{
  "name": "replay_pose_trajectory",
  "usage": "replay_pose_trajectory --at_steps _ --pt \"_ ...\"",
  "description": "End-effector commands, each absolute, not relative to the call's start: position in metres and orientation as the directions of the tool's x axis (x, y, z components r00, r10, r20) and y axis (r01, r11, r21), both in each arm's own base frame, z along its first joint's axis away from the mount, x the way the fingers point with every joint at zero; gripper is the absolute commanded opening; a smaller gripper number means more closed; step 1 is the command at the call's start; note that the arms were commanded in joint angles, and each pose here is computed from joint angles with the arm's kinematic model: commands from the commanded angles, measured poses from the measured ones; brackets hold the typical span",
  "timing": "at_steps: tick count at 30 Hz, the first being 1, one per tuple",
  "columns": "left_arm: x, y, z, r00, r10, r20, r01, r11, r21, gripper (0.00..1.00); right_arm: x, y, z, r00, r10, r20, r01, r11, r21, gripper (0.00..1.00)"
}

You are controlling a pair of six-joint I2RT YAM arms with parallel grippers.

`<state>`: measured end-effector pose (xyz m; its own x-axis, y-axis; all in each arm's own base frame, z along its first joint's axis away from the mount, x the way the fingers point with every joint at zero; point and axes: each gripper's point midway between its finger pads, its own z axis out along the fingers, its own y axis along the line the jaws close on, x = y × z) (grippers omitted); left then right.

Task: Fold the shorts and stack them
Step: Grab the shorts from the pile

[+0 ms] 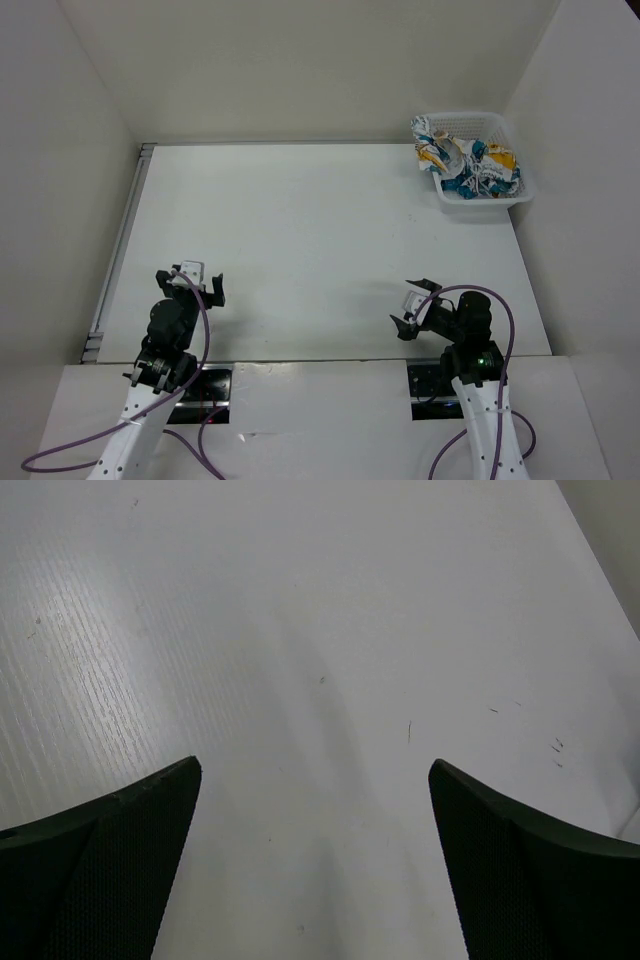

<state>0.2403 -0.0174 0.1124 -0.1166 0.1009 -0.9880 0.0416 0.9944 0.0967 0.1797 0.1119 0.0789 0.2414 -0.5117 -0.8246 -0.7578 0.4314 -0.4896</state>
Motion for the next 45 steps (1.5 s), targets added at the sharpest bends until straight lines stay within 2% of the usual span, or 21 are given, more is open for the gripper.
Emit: replay_pose_trajectory --at_steps 1,12,14,15,18,19,20,21,22,24,27,29,31,35,36,37,38,39,41,42,45 --pt "0.244 -0.018 0.119 -0.058 0.089 -0.994 0.033 0.996 0.087 1.00 0.180 0.115 0.103 0.307 -0.496 -0.813 -0.730 0.425 -0.535 0.99" --pt "0.244 -0.021 0.119 -0.056 0.089 -0.994 0.053 0.995 0.086 1.00 0.179 0.118 0.106 0.332 -0.486 -0.808 -0.731 0.409 -0.547 0.98" --pt "0.242 -0.031 0.130 -0.036 0.085 -0.996 0.109 0.991 0.080 1.00 0.178 0.122 0.107 0.377 -0.480 -0.792 -0.727 0.377 -0.574 0.98" --pt "0.236 -0.062 0.130 -0.023 0.082 -0.996 0.283 0.956 0.072 1.00 0.179 0.125 0.110 0.443 -0.485 -0.754 -0.703 0.335 -0.628 0.98" --pt "0.228 -0.087 0.166 0.093 0.054 -0.994 0.417 0.905 0.088 1.00 0.187 0.127 0.127 0.744 -0.546 -0.385 -0.416 0.073 -0.907 0.98" --pt "0.215 -0.106 0.151 0.035 0.065 -0.997 0.530 0.845 0.073 1.00 0.193 0.125 0.136 0.799 -0.563 -0.212 -0.270 -0.021 -0.963 0.98" --pt "0.195 -0.123 0.120 -0.087 0.089 -0.992 0.641 0.768 0.013 1.00 0.194 0.125 0.142 0.816 -0.561 -0.140 -0.204 -0.053 -0.978 0.98" --pt "0.184 -0.120 0.081 -0.229 0.122 -0.966 0.637 0.769 -0.054 1.00 0.197 0.123 0.142 0.819 -0.567 -0.085 -0.160 -0.083 -0.984 0.98" --pt "0.192 -0.115 0.079 -0.213 0.120 -0.970 0.606 0.794 -0.035 1.00 0.202 0.121 0.145 0.817 -0.577 0.008 -0.079 -0.127 -0.989 0.98" --pt "0.202 -0.117 0.108 -0.097 0.093 -0.991 0.607 0.794 0.015 1.00 0.216 0.115 0.179 0.762 -0.610 0.217 0.160 -0.148 -0.976 0.98" --pt "0.207 -0.130 0.175 0.183 0.026 -0.983 0.640 0.756 0.138 1.00 0.210 0.113 0.240 0.706 -0.633 0.317 0.337 -0.093 -0.937 0.98" --pt "0.205 -0.135 0.207 0.281 0.001 -0.960 0.648 0.737 0.191 1.00 0.219 0.103 0.260 0.688 -0.686 0.237 0.288 -0.041 -0.957 0.98" --pt "0.219 -0.135 0.207 0.176 0.026 -0.984 0.655 0.743 0.137 1.00 0.233 0.092 0.294 0.651 -0.739 0.175 0.232 -0.027 -0.972 0.98" --pt "0.282 -0.131 0.219 -0.085 0.091 -0.992 0.585 0.810 0.024 1.00 0.316 0.070 0.335 0.463 -0.836 -0.296 -0.088 0.289 -0.953 0.98" --pt "0.307 -0.133 0.194 -0.229 0.125 -0.965 0.565 0.824 -0.027 1.00 0.365 0.050 0.362 0.257 -0.782 -0.567 -0.131 0.553 -0.823 0.98" --pt "0.319 -0.131 0.187 -0.315 0.146 -0.938 0.541 0.839 -0.051 1.00 0.387 0.043 0.352 0.107 -0.718 -0.688 -0.187 0.665 -0.723 0.98" --pt "0.359 -0.131 0.203 -0.344 0.154 -0.926 0.498 0.866 -0.041 1.00 0.407 0.022 0.421 0.073 -0.616 -0.784 -0.065 0.782 -0.620 0.98" --pt "0.372 -0.126 0.201 -0.394 0.161 -0.905 0.468 0.883 -0.047 1.00 0.459 0.015 0.365 -0.136 -0.461 -0.877 -0.094 0.887 -0.451 0.99" --pt "0.393 -0.128 0.202 -0.436 0.170 -0.884 0.456 0.888 -0.054 1.00 0.481 0.005 0.326 -0.334 -0.327 -0.884 -0.162 0.944 -0.288 0.99" --pt "0.407 -0.126 0.195 -0.483 0.176 -0.858 0.438 0.897 -0.063 1.00 0.506 -0.013 0.317 -0.379 -0.154 -0.912 -0.120 0.986 -0.117 0.99" --pt "0.417 -0.126 0.176 -0.606 0.202 -0.770 0.419 0.903 -0.093 1.00 0.537 -0.062 0.277 -0.420 0.101 -0.902 0.078 0.994 0.075 0.99"
